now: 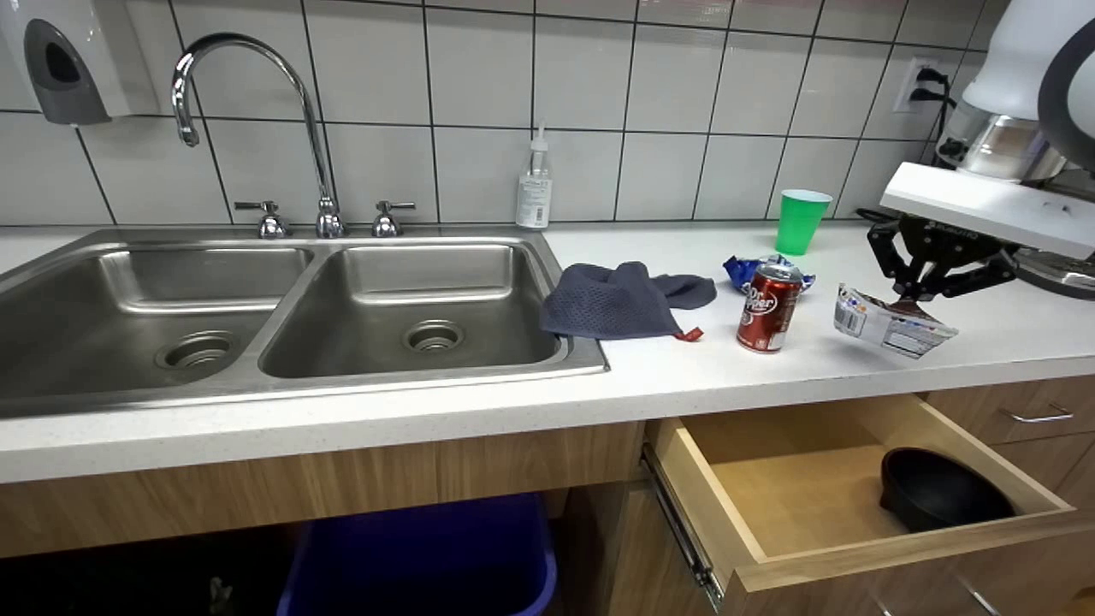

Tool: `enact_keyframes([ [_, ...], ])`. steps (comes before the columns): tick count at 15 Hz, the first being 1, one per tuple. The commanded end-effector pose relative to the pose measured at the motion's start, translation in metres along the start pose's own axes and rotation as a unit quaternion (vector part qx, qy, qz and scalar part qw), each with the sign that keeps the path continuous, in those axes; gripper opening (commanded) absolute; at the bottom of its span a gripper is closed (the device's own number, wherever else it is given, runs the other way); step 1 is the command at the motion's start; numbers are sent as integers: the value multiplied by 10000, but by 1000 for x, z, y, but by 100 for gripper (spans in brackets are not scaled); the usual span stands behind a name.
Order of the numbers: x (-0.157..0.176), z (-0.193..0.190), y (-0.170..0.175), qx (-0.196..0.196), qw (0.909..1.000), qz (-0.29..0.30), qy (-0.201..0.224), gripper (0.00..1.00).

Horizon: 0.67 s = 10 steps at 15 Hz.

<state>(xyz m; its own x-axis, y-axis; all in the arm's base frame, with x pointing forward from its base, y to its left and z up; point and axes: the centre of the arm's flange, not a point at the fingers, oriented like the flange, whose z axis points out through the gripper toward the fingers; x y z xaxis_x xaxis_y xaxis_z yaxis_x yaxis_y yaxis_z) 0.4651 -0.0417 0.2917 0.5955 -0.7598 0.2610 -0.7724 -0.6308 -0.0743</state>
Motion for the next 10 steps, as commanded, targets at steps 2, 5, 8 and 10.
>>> enact_keyframes([
  [2, -25, -17, 16, -82, 9979, -602, -220, 0],
  [5, -45, -11, 14, -196, 9944, -989, -303, 0],
  [8, -65, -4, 9, -266, 9901, -1324, -387, 0],
  [10, -78, -1, 5, -293, 9870, -1524, -417, 0],
])
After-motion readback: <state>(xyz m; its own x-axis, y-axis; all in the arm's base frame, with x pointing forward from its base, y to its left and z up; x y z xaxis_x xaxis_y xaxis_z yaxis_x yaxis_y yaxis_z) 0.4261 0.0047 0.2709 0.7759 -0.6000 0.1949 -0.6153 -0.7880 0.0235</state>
